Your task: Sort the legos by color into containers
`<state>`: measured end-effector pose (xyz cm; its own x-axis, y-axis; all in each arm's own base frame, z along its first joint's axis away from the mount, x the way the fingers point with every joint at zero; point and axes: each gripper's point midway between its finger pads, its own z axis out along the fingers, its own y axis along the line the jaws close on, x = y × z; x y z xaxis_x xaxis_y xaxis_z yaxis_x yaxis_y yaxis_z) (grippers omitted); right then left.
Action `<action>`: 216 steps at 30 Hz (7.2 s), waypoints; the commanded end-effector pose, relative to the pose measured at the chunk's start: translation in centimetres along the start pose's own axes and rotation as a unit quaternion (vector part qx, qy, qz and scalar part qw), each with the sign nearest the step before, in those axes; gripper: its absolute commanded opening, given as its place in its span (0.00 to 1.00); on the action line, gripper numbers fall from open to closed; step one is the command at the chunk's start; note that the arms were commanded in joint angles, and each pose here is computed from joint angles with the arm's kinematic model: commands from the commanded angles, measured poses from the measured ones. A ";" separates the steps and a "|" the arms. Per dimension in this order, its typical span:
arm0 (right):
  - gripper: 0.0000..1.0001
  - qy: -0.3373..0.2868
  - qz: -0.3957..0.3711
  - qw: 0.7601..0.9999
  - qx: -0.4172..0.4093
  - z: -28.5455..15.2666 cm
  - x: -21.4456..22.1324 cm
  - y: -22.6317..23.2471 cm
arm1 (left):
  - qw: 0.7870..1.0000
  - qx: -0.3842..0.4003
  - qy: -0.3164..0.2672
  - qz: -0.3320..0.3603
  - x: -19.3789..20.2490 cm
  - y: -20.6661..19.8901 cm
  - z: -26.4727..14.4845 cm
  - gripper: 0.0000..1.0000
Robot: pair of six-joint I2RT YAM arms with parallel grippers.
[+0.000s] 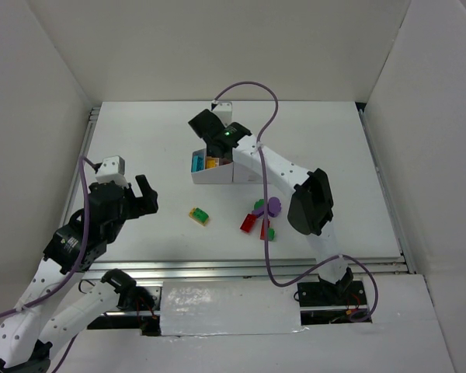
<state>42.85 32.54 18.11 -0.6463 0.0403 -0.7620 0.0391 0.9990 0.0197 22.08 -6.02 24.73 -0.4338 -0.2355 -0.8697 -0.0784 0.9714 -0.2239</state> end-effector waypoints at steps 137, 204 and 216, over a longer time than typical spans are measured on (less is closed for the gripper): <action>1.00 -0.140 0.152 0.978 0.001 -3.3 -13.1 -23.2 | 0.943 -0.197 0.227 -0.140 -4.8 11.6 27.4 0.99; 1.00 -0.169 0.153 0.959 -0.166 -21.4 2.6 -21.4 | 0.973 0.132 0.170 0.088 0.9 -17.7 13.2 1.00; 1.00 -0.158 0.154 0.961 -0.168 -21.1 3.9 -21.6 | 0.973 0.127 0.169 0.092 1.4 -18.3 14.1 1.00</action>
<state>23.34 11.31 26.67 -0.4209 0.3637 -0.8310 -0.0602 0.9029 0.4256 34.38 -24.01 19.77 -0.7378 0.0223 -0.6747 0.2237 0.9511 -0.2132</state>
